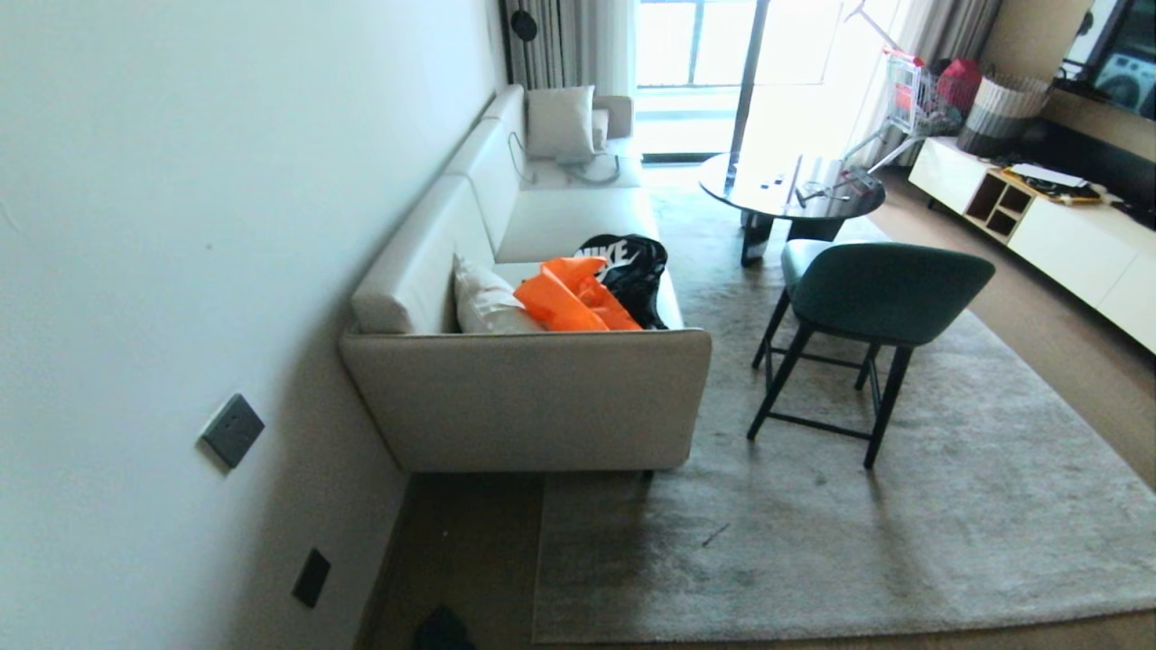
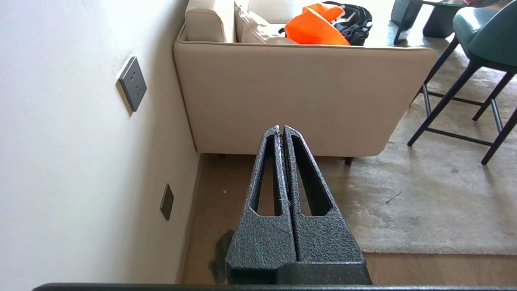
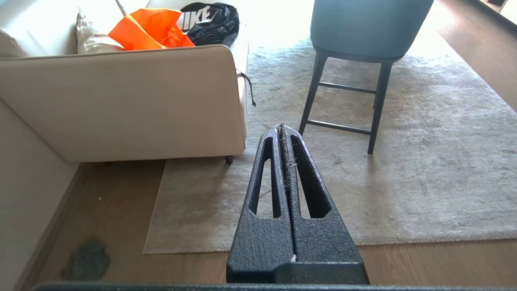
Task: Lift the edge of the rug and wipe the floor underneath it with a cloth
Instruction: Pick up the rag
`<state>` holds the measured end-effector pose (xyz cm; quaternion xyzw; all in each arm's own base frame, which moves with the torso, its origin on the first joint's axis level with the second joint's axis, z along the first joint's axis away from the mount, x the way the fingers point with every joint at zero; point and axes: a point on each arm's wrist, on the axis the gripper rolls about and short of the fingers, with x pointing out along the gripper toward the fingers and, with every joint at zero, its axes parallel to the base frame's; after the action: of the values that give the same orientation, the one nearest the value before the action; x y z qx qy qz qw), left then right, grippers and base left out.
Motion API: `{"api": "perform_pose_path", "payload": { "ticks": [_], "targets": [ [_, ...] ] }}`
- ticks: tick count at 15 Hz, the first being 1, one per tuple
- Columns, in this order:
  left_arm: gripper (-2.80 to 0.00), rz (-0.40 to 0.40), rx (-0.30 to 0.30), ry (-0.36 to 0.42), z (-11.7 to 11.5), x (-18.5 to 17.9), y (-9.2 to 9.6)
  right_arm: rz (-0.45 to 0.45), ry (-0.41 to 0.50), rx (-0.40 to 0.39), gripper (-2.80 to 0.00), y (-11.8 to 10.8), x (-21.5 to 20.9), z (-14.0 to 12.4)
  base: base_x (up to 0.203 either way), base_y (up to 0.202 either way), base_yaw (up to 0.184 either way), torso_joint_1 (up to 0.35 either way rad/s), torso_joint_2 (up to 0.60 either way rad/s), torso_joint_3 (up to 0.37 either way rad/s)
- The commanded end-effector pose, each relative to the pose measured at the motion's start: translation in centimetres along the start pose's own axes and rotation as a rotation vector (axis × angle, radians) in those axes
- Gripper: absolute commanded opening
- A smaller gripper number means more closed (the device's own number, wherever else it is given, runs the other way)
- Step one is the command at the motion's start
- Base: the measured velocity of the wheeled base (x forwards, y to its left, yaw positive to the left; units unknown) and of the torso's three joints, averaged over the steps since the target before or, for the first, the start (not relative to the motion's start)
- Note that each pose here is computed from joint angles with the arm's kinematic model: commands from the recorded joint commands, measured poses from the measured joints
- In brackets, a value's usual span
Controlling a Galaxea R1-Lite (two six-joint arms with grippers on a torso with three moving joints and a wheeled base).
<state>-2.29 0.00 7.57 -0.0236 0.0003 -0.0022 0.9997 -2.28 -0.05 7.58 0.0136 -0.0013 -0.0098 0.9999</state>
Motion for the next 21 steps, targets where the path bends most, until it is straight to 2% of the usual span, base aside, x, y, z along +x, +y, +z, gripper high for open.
{"api": "perform_pose_path", "payload": {
  "ticks": [1, 21],
  "targets": [
    [-2.80, 0.000, 0.000, 0.000, 0.01, 0.00, 0.00, 0.001, -0.001, 0.000, -2.80, 0.00, 0.00, 0.00, 0.000, 0.000, 0.000, 0.000, 0.00, 0.000],
    [-2.80, 0.001, 0.000, 0.001, -0.03, 0.01, 0.00, 0.000, 0.000, 0.000, -2.80, 0.00, 0.01, 0.01, 0.000, 0.000, 0.000, 0.000, 0.00, 0.000]
  ]
}}
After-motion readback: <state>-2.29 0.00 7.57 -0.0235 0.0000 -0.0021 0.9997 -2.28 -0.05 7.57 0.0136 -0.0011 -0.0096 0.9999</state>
